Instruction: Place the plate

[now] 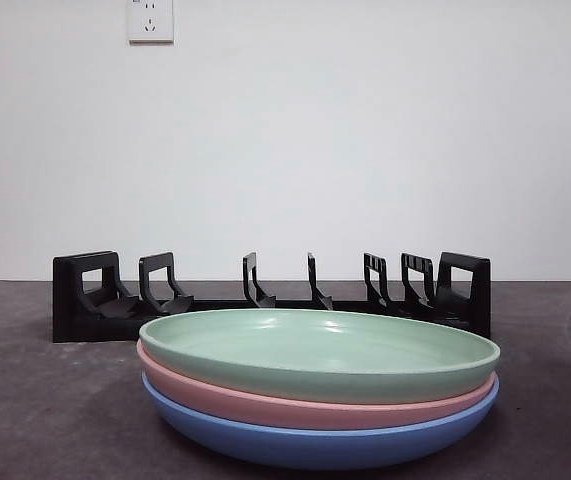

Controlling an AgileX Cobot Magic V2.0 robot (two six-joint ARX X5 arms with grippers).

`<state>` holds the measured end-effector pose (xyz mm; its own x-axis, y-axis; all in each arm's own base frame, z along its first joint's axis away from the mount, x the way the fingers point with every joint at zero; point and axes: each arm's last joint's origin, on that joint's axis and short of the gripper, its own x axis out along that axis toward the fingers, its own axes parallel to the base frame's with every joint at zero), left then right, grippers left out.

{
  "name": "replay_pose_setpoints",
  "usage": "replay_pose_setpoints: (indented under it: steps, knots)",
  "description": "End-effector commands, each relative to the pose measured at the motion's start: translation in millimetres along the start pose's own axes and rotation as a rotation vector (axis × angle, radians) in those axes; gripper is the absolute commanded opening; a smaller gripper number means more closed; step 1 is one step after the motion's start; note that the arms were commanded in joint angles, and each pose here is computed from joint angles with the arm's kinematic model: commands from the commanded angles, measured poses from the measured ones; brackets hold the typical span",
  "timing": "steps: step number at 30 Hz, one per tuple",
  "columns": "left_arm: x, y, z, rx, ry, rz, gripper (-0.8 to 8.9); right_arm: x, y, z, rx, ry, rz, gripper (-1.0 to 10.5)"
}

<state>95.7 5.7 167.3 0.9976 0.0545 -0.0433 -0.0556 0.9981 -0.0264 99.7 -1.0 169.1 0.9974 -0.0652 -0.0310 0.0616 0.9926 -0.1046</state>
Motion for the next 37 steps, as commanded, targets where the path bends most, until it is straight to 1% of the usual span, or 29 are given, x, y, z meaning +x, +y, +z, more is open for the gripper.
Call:
replay_pose_setpoints:
  steps: [1,9,15,37]
  knots:
    - [1.4,0.1,-5.2,0.0,0.007,-0.004,0.07,-2.7,-2.0,-3.5,0.023,-0.025,-0.023,0.2]
    - [1.4,0.1,-5.2,-0.001,0.006,-0.003,0.08,-2.3,-1.6,-8.7,0.026,0.03,-0.019,0.2]
    - [1.4,0.1,-5.3,-0.001,0.007,-0.003,0.08,-2.3,-1.9,-6.0,0.028,0.004,-0.023,0.2]
    - [1.4,0.1,-5.3,-0.001,0.007,-0.003,0.08,-2.3,-1.9,-6.1,0.028,0.005,-0.023,0.2]
